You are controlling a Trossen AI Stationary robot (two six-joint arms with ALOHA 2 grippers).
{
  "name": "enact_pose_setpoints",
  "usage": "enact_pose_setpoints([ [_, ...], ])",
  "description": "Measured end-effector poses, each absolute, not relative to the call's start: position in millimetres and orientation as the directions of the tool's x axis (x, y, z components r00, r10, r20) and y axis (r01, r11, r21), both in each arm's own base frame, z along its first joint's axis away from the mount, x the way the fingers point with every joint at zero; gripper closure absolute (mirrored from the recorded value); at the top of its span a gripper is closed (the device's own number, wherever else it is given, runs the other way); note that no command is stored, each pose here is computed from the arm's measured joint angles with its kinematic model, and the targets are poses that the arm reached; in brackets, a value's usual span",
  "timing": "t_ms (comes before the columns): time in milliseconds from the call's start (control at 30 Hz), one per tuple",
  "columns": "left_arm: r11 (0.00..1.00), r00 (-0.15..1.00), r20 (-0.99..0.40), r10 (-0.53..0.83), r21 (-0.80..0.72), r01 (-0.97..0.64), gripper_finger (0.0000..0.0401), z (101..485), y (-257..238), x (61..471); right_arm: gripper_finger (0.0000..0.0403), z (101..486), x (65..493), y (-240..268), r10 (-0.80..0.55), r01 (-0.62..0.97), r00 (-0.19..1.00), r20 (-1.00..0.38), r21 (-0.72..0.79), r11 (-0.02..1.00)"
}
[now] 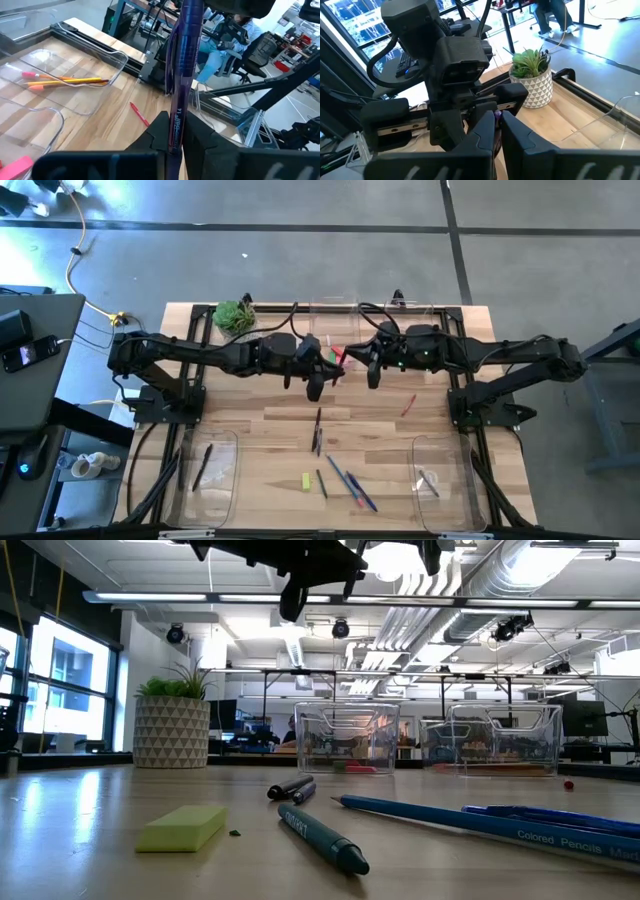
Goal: Sort crayons/erasers/pens/pencils in bins
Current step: Put the violet pen into the bottom left transparent bin
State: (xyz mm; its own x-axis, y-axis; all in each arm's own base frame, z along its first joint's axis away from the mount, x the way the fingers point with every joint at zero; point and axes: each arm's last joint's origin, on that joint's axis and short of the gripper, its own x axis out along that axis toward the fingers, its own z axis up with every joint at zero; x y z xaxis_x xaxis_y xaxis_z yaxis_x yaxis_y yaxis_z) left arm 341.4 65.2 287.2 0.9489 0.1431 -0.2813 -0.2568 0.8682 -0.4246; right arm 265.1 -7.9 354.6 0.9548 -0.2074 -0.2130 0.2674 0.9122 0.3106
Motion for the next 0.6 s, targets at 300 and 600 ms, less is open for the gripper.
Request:
enact_pose_setpoints([
  [300,0.833,0.934,-0.328,0.143,-0.47,-0.292,0.0388,283,61,341,0.0329,351,264,-8,-0.203,0.275,0.946,-0.255,0.289,0.917],
  [600,0.733,0.839,-0.513,0.183,-0.498,-0.464,0.039,272,43,330,0.0252,351,263,-14,-0.251,0.311,0.933,-0.256,0.229,0.922],
])
